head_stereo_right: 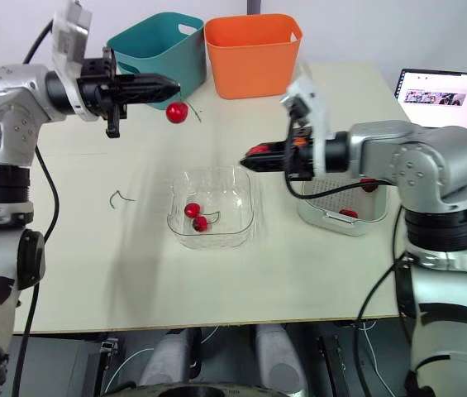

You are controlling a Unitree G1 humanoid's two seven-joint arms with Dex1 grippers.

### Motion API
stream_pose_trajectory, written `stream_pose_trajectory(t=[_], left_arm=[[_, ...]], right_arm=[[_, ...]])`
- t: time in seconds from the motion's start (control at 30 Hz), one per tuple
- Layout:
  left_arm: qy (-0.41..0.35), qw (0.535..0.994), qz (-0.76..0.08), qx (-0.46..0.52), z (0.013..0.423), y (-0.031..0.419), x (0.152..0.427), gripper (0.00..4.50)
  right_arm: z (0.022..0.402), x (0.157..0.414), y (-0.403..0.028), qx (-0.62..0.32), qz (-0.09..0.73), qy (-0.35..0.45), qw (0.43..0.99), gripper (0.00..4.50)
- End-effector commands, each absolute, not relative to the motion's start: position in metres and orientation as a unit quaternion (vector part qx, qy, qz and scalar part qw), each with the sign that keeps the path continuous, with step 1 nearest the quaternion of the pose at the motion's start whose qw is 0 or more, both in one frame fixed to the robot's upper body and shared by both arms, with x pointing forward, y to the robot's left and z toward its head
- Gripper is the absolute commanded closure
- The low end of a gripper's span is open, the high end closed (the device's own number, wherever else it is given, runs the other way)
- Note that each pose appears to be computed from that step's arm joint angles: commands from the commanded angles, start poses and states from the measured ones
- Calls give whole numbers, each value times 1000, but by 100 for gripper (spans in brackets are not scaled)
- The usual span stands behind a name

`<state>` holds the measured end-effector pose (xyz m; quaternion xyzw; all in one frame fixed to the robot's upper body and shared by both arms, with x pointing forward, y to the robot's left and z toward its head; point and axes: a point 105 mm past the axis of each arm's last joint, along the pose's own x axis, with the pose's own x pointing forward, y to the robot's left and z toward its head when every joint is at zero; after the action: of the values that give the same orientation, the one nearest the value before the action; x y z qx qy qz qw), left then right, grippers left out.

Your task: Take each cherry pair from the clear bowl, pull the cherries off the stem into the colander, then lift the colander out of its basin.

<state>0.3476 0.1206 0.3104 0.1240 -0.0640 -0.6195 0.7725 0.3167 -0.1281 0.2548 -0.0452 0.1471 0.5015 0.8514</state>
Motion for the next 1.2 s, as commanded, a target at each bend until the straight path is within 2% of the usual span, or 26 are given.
stream_pose_trajectory(t=[0.03, 0.23, 0.47, 0.7, 0.83, 0.97, 1.2], left_arm=[[-79, 759, -628, 153, 317, 119, 338, 450], [-70, 753, -637, 150, 309, 114, 340, 450], [-58, 746, -647, 147, 296, 103, 342, 450], [-55, 743, -650, 146, 290, 100, 341, 450], [-55, 745, -648, 147, 288, 101, 342, 450], [-56, 748, -645, 149, 289, 103, 343, 450], [-77, 753, -639, 137, 311, 106, 342, 450]], right_arm=[[266, 320, -169, -70, 445, 115, 886, 364], [231, 321, -230, -138, 355, 172, 909, 364], [213, 326, -239, -150, 336, 187, 911, 364], [210, 326, -243, -150, 332, 192, 911, 145], [215, 327, -244, -148, 329, 186, 914, 2], [240, 332, -233, -126, 349, 144, 917, 2], [275, 333, -161, -93, 461, 74, 879, 2]])
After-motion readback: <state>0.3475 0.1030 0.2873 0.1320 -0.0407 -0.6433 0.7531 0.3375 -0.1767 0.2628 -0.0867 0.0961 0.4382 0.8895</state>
